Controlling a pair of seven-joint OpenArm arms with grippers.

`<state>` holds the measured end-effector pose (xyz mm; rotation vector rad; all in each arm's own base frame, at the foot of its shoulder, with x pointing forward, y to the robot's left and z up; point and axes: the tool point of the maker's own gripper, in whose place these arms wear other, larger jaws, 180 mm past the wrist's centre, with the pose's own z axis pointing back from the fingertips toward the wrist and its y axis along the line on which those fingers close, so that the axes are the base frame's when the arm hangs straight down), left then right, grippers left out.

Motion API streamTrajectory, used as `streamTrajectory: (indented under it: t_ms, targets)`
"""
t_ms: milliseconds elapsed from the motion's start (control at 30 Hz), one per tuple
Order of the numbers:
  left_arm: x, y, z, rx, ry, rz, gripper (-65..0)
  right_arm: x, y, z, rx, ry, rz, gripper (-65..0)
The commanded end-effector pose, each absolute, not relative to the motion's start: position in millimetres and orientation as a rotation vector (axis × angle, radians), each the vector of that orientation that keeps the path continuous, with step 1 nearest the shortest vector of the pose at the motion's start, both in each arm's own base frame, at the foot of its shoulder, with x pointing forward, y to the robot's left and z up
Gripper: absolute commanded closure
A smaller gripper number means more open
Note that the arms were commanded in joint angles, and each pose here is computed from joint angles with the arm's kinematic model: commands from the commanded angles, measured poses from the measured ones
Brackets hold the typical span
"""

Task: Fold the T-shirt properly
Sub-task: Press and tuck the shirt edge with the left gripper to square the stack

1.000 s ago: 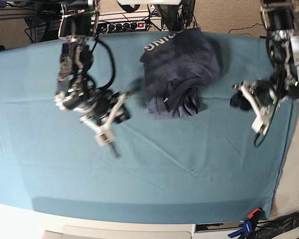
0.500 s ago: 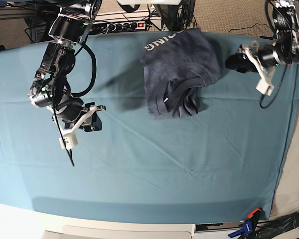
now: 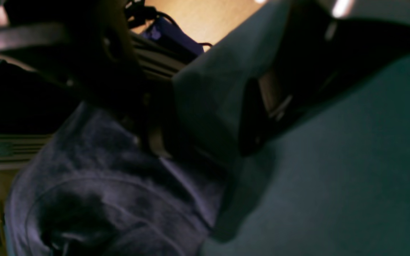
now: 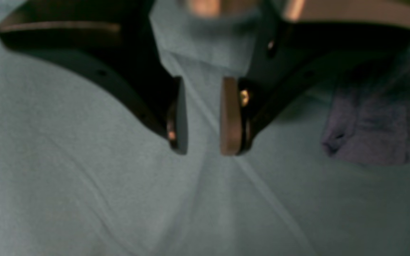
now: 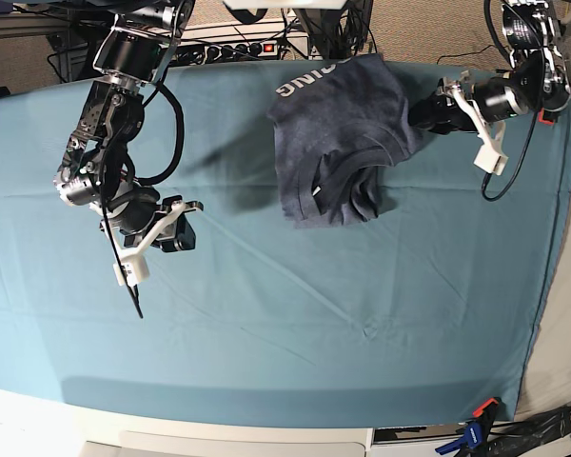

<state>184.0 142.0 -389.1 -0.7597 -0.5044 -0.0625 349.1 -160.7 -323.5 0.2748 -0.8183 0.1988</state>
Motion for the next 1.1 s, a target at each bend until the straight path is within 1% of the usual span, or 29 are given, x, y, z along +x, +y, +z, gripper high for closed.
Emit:
streamTrajectory:
  t_ms: [0,300,500,800,1067]
  targets:
    - [191.6,143.4,-378.3,-0.773,-0.549,-0.073,-31.3,359.0,-159.5,-307.1,0.282,-0.88,0.207,-17.3]
    - [193.1,139.6,-373.9,-0.802,-0.566,-0.071,-31.3,359.0,-159.5,-307.1,0.282,-0.88,0.207,-17.3]
    - [194.5,126.9,-372.6,-0.843,-0.58,-0.048,-31.3,359.0,-159.5,-307.1,0.282,-0.88,0.207,-17.3]
    - [218.4,122.2,-359.0,-0.855,-0.647,-0.075,-31.3,358.9,-159.5,-307.3,0.282,-0.88,0.207,-17.3]
    - [215.4,120.8,-361.5,-0.855,-0.637,-0.074,-31.3,358.8,-159.6,-307.5,0.282,-0.879,0.207,-17.3]
